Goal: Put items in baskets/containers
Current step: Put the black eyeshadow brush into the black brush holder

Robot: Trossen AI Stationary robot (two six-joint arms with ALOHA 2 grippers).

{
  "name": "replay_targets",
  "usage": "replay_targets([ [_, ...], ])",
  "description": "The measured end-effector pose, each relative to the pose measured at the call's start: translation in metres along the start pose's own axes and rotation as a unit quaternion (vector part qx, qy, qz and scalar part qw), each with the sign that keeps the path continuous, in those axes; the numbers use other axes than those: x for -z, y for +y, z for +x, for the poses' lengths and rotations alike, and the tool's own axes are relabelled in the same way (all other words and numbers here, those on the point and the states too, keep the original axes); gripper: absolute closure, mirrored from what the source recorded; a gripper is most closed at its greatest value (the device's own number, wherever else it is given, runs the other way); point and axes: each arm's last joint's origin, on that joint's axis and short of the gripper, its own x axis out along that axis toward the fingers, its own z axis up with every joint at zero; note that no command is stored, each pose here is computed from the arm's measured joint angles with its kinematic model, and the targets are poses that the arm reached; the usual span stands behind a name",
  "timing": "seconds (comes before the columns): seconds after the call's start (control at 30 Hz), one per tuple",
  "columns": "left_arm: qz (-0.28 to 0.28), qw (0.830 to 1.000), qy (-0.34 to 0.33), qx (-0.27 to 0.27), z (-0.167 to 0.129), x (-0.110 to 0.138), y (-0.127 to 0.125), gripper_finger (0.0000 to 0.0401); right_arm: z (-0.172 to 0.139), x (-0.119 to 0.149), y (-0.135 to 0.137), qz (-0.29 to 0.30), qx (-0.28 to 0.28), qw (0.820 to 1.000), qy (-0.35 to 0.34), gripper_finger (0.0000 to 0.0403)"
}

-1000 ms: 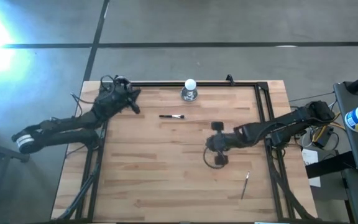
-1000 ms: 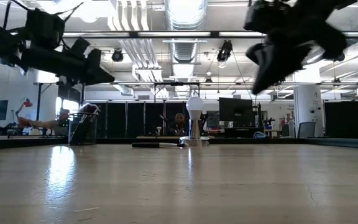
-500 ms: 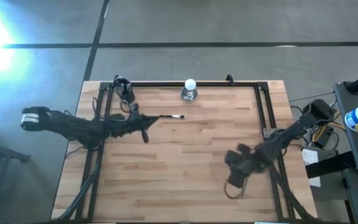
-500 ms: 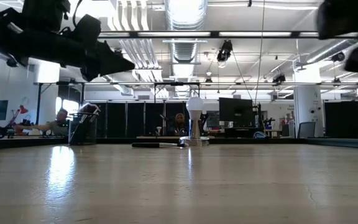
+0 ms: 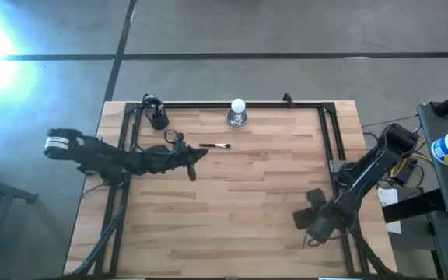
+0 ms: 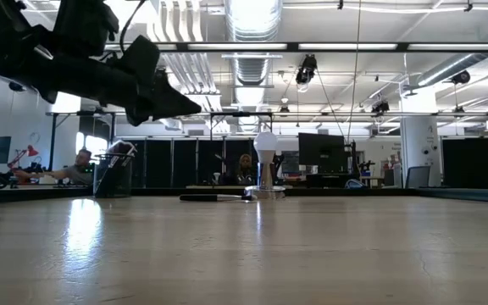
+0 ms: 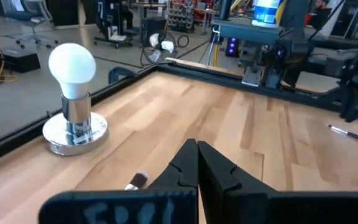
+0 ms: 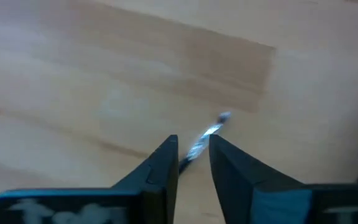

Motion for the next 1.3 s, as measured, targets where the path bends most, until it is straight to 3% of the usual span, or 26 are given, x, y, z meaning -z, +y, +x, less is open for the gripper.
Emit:
replay_targets([
  [0.33,-0.016,1.000,0.008,0.003,0.003,0.006,-0.001,0.0401,0.031,0.002,-0.007,0.028,0.043,0.999,-0.012,0.0301],
  [0.57,-0.027,1.000,0.007,0.003,0.003,0.006,-0.001,0.0401,0.039,0.004,-0.006,0.020,0.050,0.998,-0.019,0.0337],
  [0.77,-0.067,0.998,0.011,0.018,0.003,0.006,-0.001,0.0401,0.038,0.004,-0.003,-0.014,0.027,0.999,-0.033,0.0389],
  [0.93,-0.076,0.996,0.013,0.037,0.002,0.005,-0.002,0.0401,0.034,0.003,0.002,-0.059,-0.013,0.997,-0.056,0.0394],
  [1.1,-0.100,0.993,0.005,0.058,0.000,-0.001,-0.004,0.0385,0.019,-0.006,0.014,-0.114,-0.114,0.977,-0.139,0.0394],
  [1.3,-0.106,0.991,-0.009,0.077,-0.001,-0.004,-0.007,0.0336,0.005,-0.041,0.038,-0.214,-0.173,0.928,-0.251,0.0394],
])
